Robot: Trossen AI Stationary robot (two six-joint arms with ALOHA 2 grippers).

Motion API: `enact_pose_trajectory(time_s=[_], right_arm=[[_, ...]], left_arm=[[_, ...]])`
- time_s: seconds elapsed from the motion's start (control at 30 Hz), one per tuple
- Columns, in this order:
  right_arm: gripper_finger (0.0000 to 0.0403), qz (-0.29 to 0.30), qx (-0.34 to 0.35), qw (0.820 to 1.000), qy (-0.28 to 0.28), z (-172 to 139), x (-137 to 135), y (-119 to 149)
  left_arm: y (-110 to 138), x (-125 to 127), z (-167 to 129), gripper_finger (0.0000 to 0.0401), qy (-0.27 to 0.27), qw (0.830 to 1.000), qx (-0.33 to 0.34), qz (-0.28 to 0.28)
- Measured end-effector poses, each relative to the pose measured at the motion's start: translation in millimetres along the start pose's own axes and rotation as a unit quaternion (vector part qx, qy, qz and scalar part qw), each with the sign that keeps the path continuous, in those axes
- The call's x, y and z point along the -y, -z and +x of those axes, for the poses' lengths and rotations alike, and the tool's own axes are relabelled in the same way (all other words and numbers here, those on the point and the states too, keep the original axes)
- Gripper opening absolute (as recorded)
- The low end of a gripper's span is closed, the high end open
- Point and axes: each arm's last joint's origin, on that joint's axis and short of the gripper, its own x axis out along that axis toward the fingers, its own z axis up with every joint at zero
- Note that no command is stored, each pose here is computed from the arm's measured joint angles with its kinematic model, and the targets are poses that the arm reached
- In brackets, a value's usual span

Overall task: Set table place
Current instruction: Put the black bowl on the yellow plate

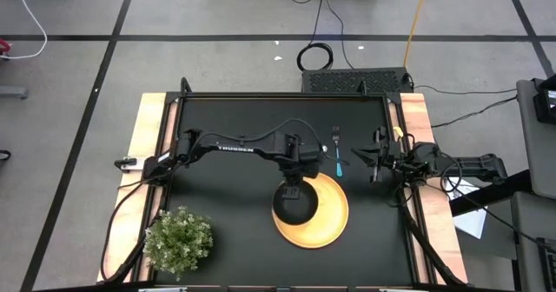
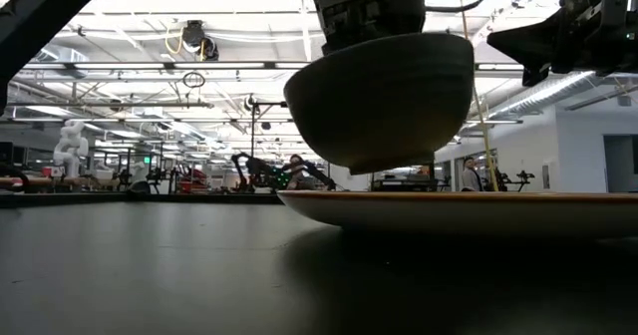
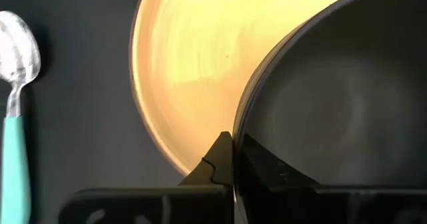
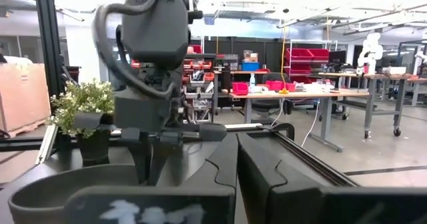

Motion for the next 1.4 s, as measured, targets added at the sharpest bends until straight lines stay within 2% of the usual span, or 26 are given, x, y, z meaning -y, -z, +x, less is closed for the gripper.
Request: enact_pose_trajectory(time_s=[0.27, 0.43, 0.63, 0.9, 1.13, 1.4], right_arm=[[0.0000, 0.003, -0.002, 1.000, 0.000, 0.2, 0.0, 0.4], [0.0000, 0.003, -0.003, 1.000, 0.000, 0.4, -0.1, 0.5], [0.0000, 0.003, -0.003, 1.000, 0.000, 0.5, -0.1, 0.6], [0.0000, 0.003, -0.006, 1.000, 0.000, 0.8, -0.2, 1.1], [0.0000, 0.003, -0.006, 1.000, 0.000, 0.8, -0.2, 1.1], [0.0000, 0.003, -0.005, 1.000, 0.000, 0.8, -0.2, 1.0]], left_arm=[[3.2, -11.8, 11.4, 0.0004, -0.001, 1.000, -0.018, -0.019], [2.5, -11.2, 10.2, 0.0004, 0.010, 1.000, -0.013, -0.017], [2.9, -12.6, 26.1, 0.0004, 0.013, 0.999, -0.025, -0.015], [3.3, -13.7, 30.9, 0.0004, 0.011, 0.999, -0.030, -0.018], [2.1, -7.8, 31.8, 0.0004, -0.021, 0.999, -0.032, -0.012], [-0.7, -0.5, 33.2, 0.0007, -0.029, 0.999, -0.024, 0.005]])
